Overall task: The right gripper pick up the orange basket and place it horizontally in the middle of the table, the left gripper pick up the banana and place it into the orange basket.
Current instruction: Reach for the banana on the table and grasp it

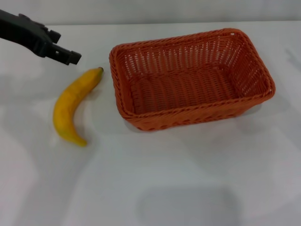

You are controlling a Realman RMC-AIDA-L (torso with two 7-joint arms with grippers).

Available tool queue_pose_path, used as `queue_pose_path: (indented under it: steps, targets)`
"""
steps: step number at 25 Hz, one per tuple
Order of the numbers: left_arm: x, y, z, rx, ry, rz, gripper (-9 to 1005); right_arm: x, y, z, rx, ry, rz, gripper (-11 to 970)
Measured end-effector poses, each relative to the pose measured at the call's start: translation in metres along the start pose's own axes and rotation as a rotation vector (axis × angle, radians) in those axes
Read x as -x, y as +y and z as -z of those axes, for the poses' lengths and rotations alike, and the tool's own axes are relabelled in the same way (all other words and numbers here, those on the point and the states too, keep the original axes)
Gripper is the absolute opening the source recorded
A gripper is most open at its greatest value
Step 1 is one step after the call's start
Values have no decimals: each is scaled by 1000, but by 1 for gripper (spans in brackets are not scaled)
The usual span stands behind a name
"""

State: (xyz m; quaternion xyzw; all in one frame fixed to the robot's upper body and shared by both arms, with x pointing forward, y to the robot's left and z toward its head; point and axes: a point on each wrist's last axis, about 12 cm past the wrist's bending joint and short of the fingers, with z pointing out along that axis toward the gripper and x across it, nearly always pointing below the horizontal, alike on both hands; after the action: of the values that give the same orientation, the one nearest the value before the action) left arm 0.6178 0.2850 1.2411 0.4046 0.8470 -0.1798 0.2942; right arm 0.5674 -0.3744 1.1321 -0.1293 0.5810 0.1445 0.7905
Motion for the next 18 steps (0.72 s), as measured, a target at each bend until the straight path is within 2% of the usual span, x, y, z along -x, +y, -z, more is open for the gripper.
queue_pose_path:
  steps: [8, 10, 12, 18]
  targets:
    - [-5, 11, 0, 104, 84, 34, 876, -3, -3, 0, -35, 15, -6, 859]
    - [-9, 20, -1, 181, 91, 62, 876, -3, -3, -1, -40, 20, -7, 859]
    - [-10, 23, -3, 208, 93, 74, 876, -4, -3, -2, -43, 24, -9, 859]
    - [-9, 21, -20, 161, 107, 74, 875, -5, -2, -3, -44, 26, -12, 859]
